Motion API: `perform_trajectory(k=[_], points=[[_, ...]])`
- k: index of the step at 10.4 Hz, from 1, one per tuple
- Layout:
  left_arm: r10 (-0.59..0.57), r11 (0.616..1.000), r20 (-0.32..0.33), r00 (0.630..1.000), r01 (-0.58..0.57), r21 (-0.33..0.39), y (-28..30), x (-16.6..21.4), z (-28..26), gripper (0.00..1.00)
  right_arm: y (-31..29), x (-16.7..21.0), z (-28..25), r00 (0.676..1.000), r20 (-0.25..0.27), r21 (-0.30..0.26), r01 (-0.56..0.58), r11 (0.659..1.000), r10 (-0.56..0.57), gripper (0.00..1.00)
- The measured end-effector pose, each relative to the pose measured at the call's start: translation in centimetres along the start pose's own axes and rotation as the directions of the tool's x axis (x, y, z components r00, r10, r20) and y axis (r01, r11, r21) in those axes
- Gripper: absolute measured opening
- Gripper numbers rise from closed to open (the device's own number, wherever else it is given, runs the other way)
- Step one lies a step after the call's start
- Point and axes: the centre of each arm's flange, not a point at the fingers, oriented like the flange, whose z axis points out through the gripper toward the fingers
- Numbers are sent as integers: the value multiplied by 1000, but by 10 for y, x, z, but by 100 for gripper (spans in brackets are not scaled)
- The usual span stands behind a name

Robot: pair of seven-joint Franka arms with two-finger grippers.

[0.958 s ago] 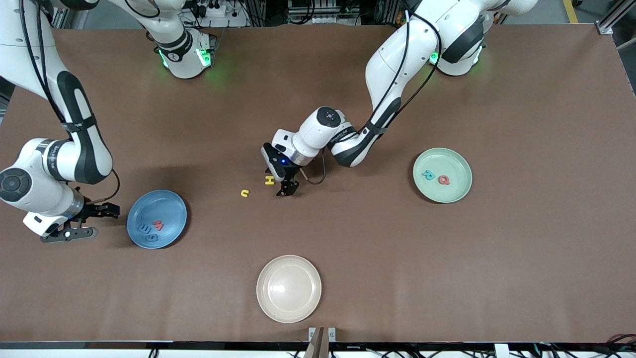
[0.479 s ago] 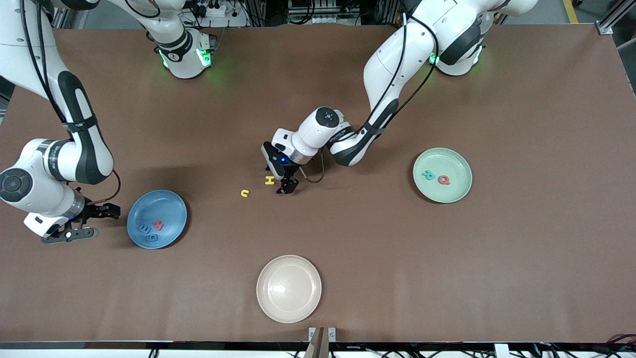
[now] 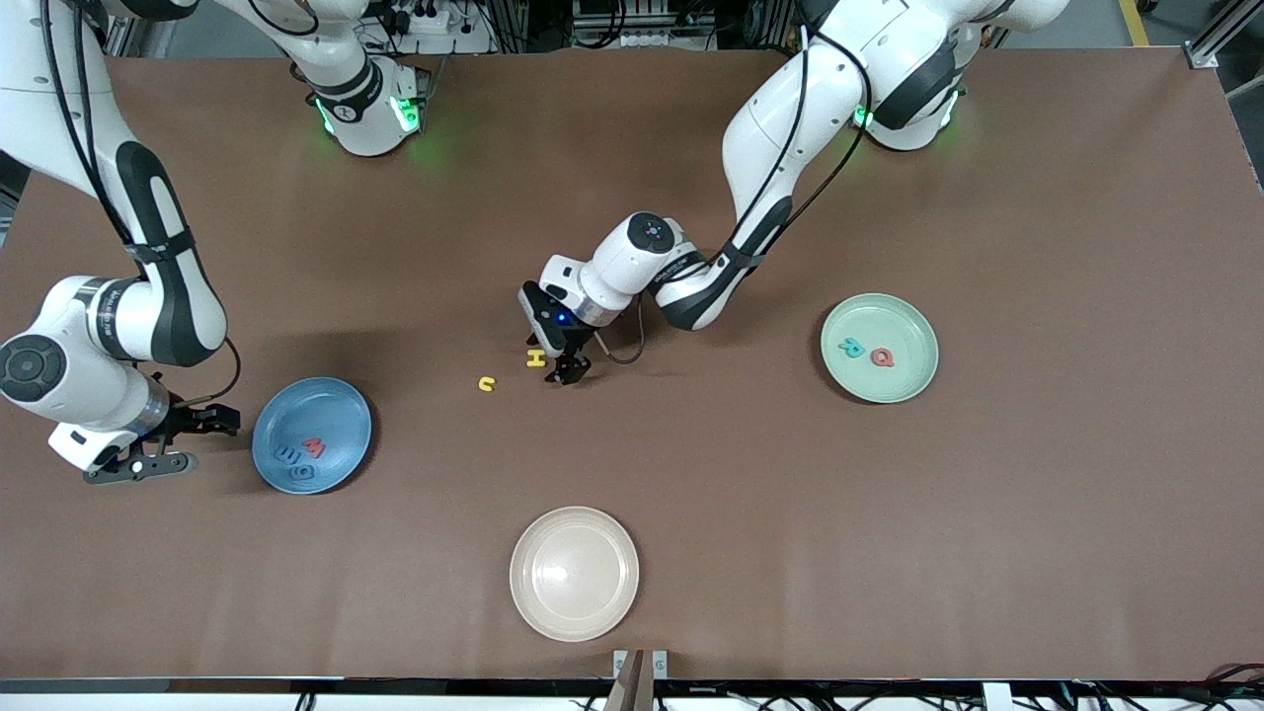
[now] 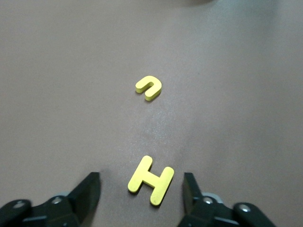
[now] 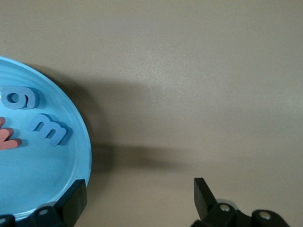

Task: Sort upper and lower case letters into plates
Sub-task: 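Release the w while the left gripper grasps the yellow H, then drop the H in the green plate while the right gripper reaches the u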

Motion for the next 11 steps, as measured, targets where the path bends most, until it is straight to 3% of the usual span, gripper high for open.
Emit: perform_trajectory(k=[1,3,4,5,8,11], points=[[-5,1000,-1,1000,5,-1,1,0,0,72,0,0,0,1000,0,0,0,1000,0,100],[-16,1000,-5,1000,16,-5,4,3,-1,53,0,0,0,1000,0,0,0,1000,0,100],[-21,1000,-6,1000,21,-5,4,3,-1,52,0,0,0,1000,0,0,0,1000,0,100],[-26,1000,-7,1000,26,-5,4,3,-1,44,0,0,0,1000,0,0,0,1000,0,100],[-32,999,-14,999,31,-7,5,6,-2,33,0,0,0,1000,0,0,0,1000,0,100],[-45,999,-14,999,45,-8,6,5,-2,33,0,0,0,1000,0,0,0,1000,0,100]])
